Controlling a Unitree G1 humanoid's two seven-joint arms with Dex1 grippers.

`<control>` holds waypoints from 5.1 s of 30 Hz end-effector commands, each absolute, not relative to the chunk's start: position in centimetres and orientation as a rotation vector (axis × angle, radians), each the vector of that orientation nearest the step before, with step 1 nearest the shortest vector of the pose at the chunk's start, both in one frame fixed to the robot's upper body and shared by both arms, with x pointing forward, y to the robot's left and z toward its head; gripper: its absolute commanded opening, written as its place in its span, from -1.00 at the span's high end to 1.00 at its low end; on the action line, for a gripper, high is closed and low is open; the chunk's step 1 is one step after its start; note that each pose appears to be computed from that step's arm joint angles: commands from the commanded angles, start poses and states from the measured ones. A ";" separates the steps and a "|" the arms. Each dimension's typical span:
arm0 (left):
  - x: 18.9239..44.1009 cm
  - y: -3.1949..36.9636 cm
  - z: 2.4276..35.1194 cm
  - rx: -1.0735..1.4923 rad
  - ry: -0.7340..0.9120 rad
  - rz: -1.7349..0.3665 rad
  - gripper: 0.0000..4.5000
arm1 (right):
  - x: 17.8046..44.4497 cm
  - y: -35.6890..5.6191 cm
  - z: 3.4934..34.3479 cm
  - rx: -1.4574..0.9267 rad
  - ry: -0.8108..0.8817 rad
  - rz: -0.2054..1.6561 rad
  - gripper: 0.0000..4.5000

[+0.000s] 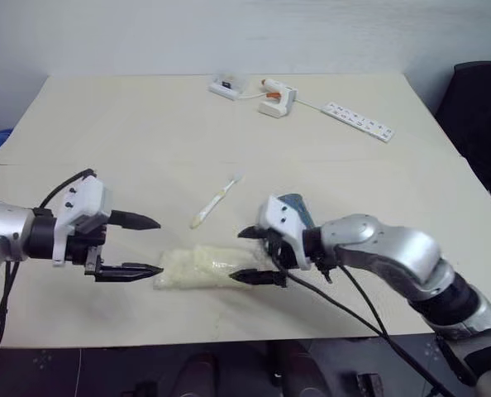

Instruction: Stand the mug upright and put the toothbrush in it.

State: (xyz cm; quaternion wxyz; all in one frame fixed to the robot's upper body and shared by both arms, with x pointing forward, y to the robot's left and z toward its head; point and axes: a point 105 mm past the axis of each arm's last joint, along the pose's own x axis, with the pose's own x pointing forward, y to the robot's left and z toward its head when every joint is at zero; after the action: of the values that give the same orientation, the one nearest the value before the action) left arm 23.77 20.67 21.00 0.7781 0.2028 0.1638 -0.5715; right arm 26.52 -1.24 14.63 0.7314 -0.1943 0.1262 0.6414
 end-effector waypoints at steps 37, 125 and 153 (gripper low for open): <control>28.0 14.7 24.1 0.417 0.059 -1.383 -1.00 | 36.1 -21.6 27.4 -0.327 0.039 0.283 0.49; 28.4 15.6 23.4 0.427 0.029 -1.260 -1.00 | 30.9 -10.0 13.7 -0.443 0.449 0.741 1.00; 27.0 18.2 25.2 0.424 0.098 -1.102 -1.00 | 32.2 -0.5 14.7 0.334 -0.098 1.170 1.00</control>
State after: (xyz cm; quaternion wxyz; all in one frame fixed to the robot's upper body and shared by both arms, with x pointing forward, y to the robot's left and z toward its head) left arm 27.55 18.64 24.57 0.8380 0.1852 0.0540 -0.5104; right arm 32.61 0.07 13.96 0.8259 0.1501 -0.0362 0.5423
